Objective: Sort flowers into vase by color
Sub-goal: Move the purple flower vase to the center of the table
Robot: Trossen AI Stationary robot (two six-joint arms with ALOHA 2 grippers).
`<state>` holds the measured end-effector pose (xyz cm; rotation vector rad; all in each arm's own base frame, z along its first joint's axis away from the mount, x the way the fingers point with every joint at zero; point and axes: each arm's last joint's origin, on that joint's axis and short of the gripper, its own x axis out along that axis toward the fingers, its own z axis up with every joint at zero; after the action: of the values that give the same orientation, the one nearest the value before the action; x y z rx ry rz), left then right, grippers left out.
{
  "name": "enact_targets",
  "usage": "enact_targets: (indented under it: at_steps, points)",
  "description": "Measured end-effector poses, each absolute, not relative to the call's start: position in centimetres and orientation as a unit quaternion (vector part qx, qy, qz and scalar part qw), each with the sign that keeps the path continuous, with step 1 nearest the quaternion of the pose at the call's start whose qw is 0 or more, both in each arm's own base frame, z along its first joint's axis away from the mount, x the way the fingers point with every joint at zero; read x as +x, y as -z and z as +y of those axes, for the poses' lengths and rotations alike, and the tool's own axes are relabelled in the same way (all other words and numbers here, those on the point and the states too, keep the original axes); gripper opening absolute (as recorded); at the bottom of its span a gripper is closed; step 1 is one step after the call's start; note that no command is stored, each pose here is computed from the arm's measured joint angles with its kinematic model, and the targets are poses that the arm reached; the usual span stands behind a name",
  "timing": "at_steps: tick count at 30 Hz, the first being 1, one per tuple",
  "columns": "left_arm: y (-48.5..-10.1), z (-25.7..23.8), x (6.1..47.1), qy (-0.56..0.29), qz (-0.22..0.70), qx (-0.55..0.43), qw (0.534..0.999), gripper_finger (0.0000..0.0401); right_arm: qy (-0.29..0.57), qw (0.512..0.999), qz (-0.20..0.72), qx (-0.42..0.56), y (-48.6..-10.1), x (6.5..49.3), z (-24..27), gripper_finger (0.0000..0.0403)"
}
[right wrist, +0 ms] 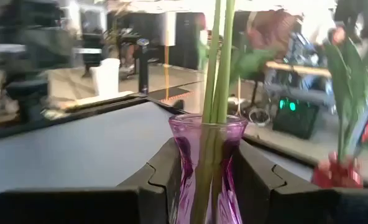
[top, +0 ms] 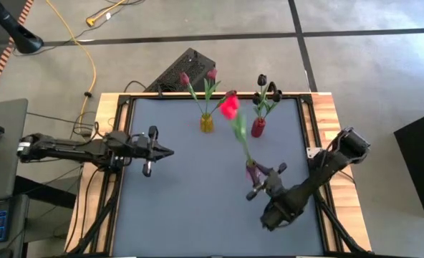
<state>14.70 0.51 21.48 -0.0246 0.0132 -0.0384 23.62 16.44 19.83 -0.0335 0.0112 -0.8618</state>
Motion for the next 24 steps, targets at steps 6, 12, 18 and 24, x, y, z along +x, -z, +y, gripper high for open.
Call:
enact_targets:
  at_steps: [6,12,18,24]
  points:
    - [-21.3,0.4,16.2,0.054,-0.010,-0.012,0.998,0.0000,0.402,0.909,0.041,-0.098,-23.7,24.7,18.6,0.0136]
    - [-21.4,0.1,18.5,0.107,-0.023,-0.019,0.994,0.0000,0.406,0.904,0.086,-0.103,-25.4,25.4,18.0,0.0136]
    - [-21.2,-1.1,22.4,0.136,-0.007,0.036,0.990,0.0019,0.408,0.908,0.067,-0.057,-26.9,25.3,17.7,0.0136]
    - [-21.2,-1.9,27.1,0.149,-0.016,0.085,0.985,0.0115,0.408,0.911,0.052,-0.025,-27.7,25.3,17.7,0.0136]
